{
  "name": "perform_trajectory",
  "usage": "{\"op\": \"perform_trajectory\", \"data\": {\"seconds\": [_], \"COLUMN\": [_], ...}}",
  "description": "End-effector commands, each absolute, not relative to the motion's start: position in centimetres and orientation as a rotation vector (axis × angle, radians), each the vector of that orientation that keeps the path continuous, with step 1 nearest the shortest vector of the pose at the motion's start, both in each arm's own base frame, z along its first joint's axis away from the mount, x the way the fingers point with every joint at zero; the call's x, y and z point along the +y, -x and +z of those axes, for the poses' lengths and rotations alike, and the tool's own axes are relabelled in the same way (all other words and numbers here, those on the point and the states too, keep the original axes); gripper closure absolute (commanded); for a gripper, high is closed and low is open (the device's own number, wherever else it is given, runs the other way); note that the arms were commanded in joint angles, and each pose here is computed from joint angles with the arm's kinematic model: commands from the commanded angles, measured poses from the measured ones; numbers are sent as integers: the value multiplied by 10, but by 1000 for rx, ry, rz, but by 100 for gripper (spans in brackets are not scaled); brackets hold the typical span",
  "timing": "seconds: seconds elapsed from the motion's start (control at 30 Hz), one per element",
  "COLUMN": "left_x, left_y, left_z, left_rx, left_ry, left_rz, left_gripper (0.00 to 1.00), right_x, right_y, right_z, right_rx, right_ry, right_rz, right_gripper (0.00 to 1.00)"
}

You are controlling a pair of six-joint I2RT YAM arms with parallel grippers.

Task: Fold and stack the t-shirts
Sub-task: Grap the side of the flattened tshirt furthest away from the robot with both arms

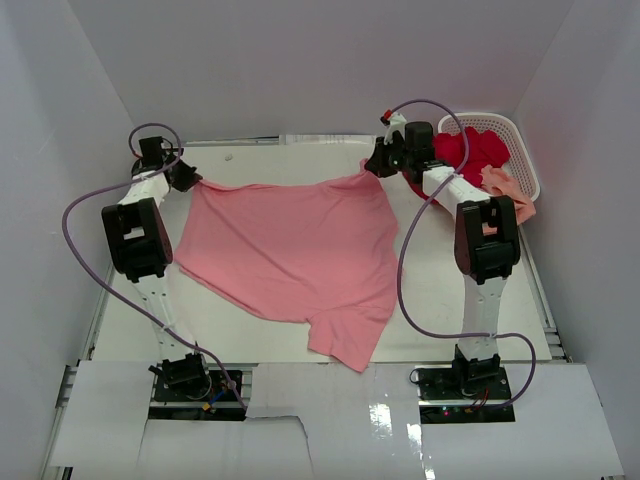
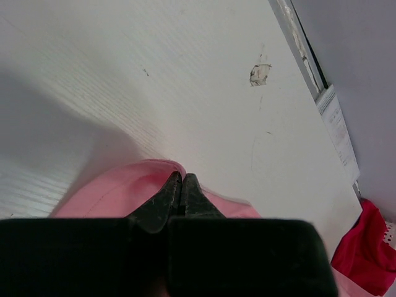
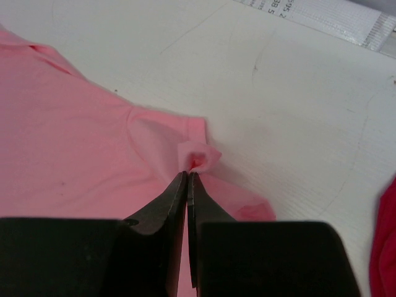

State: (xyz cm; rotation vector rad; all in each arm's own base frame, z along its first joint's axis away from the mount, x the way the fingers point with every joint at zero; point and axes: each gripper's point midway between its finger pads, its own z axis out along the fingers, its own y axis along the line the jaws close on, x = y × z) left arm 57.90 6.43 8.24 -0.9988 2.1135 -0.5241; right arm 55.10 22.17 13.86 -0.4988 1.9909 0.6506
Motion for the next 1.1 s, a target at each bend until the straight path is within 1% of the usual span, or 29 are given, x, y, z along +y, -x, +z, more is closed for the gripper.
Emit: {"op": "perform_trajectory", "data": {"seconds": [0.0, 0.17, 0.5, 1.07], "left_x": [63, 66, 74, 81], "left_y": [-569, -558, -549, -577], "left_z": [93, 88, 86, 127], "left_rx": [2112, 2120, 2104, 2023], "left_ry": [1014, 1041, 1071, 1037], "left_rz": [-563, -556, -555, -689], "left_gripper": [100, 100, 100, 100], "right_x": [217, 209, 184, 166], "right_y": [-546, -531, -504, -492], "right_z": [196, 204, 193, 172], "right_rx": [1854, 1847, 1885, 1939], "right_ry": [525, 517, 468, 420], "right_rz": [626, 600, 563, 561], "right_gripper": [92, 92, 92, 92]}}
